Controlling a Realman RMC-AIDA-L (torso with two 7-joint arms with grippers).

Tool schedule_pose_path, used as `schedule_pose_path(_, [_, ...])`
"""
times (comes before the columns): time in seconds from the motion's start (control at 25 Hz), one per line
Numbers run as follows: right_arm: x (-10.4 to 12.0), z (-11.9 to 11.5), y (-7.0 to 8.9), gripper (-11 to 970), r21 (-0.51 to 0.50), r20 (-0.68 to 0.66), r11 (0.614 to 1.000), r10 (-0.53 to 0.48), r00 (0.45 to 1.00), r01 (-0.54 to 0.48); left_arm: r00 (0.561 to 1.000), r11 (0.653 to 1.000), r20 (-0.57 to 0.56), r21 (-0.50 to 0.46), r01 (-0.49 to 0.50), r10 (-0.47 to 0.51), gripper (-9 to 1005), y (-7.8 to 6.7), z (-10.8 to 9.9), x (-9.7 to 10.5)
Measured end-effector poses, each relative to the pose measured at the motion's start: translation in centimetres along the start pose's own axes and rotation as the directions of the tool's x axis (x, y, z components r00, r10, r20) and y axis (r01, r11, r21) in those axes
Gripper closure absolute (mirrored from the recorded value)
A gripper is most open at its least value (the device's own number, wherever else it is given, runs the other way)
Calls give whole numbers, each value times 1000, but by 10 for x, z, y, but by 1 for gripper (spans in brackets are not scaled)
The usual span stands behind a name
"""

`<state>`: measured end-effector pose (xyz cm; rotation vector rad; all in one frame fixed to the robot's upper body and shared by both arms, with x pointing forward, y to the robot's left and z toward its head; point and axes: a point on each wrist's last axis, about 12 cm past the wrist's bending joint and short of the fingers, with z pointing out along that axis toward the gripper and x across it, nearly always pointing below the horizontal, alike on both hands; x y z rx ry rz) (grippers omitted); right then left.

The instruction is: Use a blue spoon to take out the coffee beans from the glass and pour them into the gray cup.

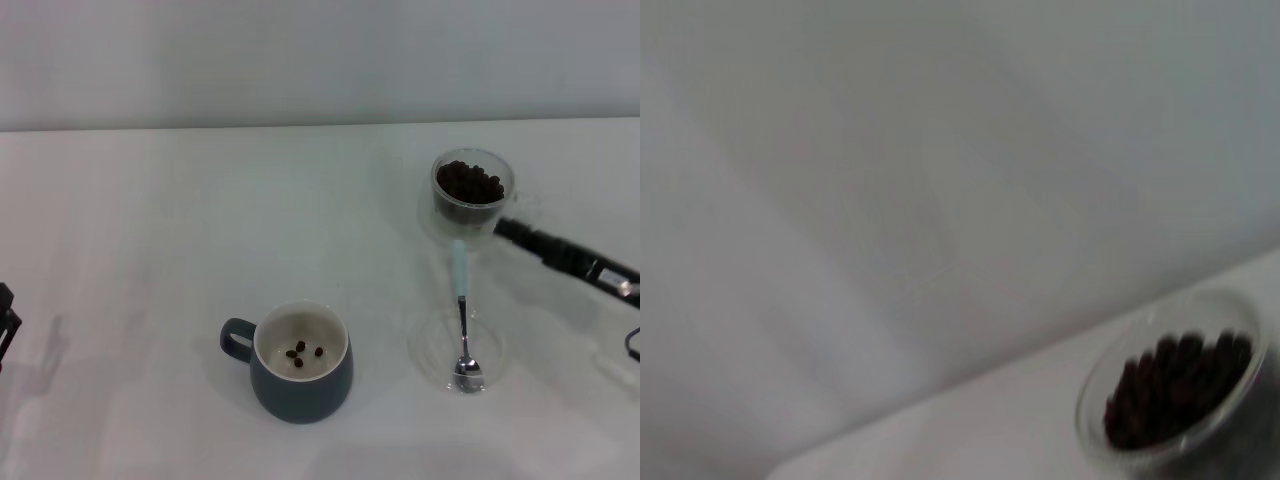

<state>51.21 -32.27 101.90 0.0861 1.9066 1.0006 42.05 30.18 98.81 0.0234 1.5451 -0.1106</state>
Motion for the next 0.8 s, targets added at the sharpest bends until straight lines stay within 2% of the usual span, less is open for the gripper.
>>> schedule_pose_path(0.16, [-14,-9,-6,598,49,146,996,-86,986,79,1000,1000,-1,-1,-1,1,117,0,-1,0])
schedule_pose_path(0.24, [-18,-15,-8,589,111,229,977,-203,952,181,1000,1000,-1,-1,-1,1,116,0,0,0])
schedule_pose_path(0.28, [-18,-16,-8,584,159,265,955,-285,921,250,1000,1000,-1,-1,-1,1,116,0,0,0])
schedule_pose_path(0.36, [-17,-20,-9,576,281,303,883,-453,839,375,1000,1000,0,0,-1,1,116,0,0,0])
schedule_pose_path(0.44, [-15,-24,-11,567,404,283,780,-603,746,478,1000,1000,1,1,-1,1,117,0,1,0])
schedule_pose_path(0.48, [-14,-25,-12,562,440,263,740,-647,715,508,1000,1000,3,3,0,0,117,0,1,0])
schedule_pose_path(0.56, [-13,-26,-14,554,481,216,679,-704,676,554,1000,1000,5,5,1,-1,117,-1,3,-1])
schedule_pose_path(0.68, [-14,-26,-17,540,502,192,654,-723,664,566,1000,1000,3,5,-2,2,117,0,3,-1])
schedule_pose_path(0.8, [-13,-29,-19,536,530,191,650,-717,670,545,1000,1000,2,5,-4,4,117,0,3,-1])
